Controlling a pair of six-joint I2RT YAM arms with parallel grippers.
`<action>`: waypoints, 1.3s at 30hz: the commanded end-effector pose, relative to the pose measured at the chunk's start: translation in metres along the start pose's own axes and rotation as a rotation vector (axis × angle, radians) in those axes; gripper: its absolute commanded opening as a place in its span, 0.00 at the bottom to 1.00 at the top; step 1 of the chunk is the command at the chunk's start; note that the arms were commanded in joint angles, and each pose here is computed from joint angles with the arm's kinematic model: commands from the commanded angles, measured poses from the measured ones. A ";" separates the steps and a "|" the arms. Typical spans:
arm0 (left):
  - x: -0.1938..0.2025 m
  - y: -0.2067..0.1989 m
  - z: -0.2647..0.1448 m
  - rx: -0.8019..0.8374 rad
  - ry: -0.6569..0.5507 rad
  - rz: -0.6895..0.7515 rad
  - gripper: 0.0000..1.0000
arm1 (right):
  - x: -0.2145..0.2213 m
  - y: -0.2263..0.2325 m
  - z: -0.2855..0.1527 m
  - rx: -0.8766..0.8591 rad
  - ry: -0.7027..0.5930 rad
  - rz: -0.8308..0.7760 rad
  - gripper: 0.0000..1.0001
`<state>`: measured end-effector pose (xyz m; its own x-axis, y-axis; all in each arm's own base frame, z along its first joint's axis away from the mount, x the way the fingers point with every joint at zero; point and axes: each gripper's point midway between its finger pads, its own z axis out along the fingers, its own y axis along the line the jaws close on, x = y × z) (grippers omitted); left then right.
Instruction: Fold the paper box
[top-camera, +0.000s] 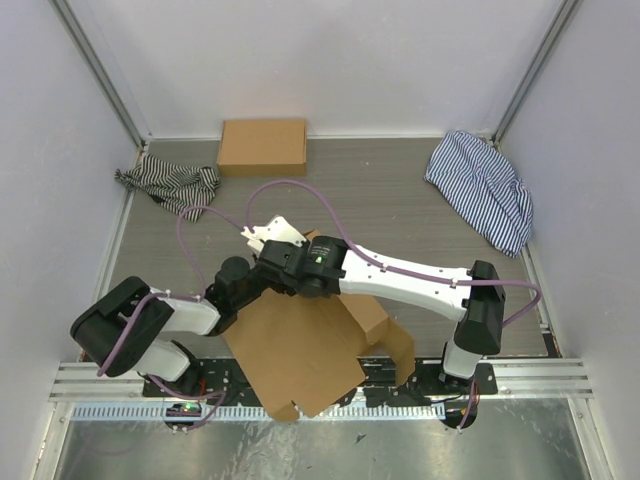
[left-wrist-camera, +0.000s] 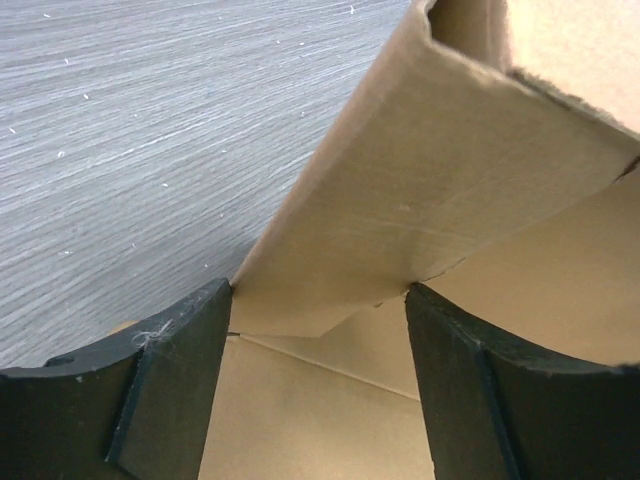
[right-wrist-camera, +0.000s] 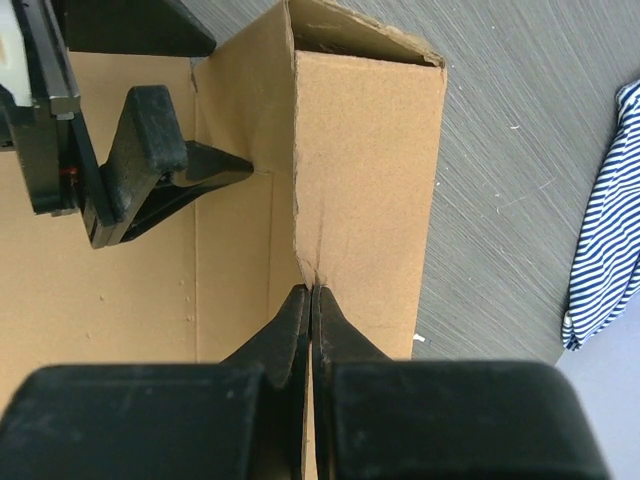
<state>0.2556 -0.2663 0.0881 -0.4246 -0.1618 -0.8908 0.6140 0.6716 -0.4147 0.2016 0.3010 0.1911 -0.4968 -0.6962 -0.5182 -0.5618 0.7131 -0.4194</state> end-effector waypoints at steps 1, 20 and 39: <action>-0.038 -0.008 0.014 0.026 -0.150 0.057 0.72 | -0.013 0.011 -0.013 -0.096 -0.050 0.065 0.02; -0.036 -0.012 0.018 -0.022 -0.183 0.098 0.17 | -0.010 0.011 -0.013 -0.098 -0.043 0.069 0.02; -0.056 -0.025 0.040 0.044 -0.300 0.239 0.58 | -0.010 0.016 -0.014 -0.137 -0.048 0.068 0.02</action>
<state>0.2783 -0.2927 0.1069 -0.1795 -0.1589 -0.9709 0.6805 0.6927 -0.2391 0.1986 0.3029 0.1914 -0.5027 -0.6847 -0.5277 -0.5779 0.7202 -0.3839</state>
